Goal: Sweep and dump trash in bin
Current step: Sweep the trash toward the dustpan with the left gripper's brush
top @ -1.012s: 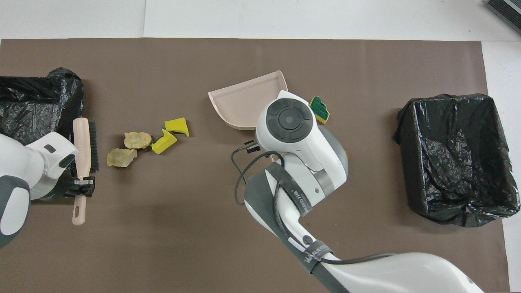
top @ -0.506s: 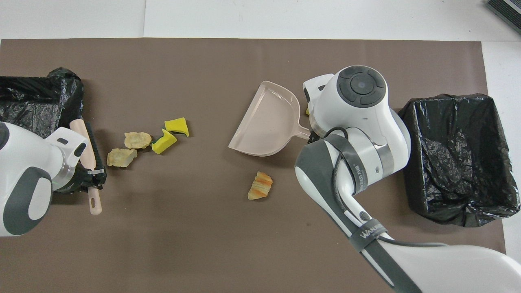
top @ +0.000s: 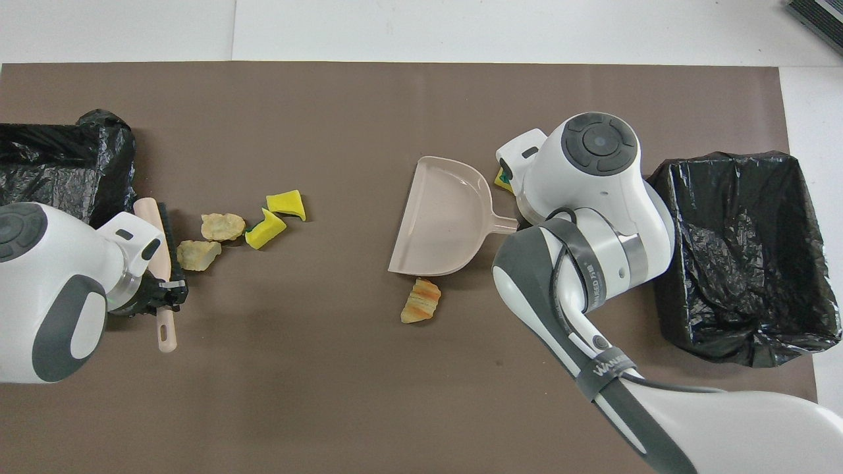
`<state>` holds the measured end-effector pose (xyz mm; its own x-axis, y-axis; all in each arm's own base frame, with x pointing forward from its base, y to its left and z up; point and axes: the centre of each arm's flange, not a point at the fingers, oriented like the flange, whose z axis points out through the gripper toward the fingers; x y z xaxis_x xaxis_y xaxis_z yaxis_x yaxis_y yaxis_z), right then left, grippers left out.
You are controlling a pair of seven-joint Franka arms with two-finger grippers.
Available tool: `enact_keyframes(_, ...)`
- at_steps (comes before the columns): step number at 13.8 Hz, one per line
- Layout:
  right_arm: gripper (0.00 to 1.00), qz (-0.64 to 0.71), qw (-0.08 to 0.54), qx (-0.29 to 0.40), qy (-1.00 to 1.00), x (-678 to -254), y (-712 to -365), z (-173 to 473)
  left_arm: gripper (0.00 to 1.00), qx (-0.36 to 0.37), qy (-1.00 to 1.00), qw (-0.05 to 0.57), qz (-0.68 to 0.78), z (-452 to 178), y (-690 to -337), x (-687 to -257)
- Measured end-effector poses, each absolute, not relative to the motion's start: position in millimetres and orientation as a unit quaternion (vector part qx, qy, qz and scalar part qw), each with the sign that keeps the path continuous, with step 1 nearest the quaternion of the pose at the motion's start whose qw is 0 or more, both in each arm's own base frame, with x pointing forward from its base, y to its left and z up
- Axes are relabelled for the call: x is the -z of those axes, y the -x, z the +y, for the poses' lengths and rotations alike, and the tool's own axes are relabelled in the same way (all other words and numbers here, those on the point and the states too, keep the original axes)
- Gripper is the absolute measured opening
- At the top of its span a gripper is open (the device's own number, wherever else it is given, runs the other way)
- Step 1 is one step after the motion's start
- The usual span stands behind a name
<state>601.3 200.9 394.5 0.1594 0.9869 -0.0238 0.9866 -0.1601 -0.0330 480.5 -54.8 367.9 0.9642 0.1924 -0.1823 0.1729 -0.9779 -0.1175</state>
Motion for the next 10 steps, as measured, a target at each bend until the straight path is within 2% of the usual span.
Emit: enact_keyframes(10,0.31,-0.682,-0.006,0.011,0.731,-370,-590,248,0.26,-0.057,0.997,0.04,-0.038,-141,-472,-372)
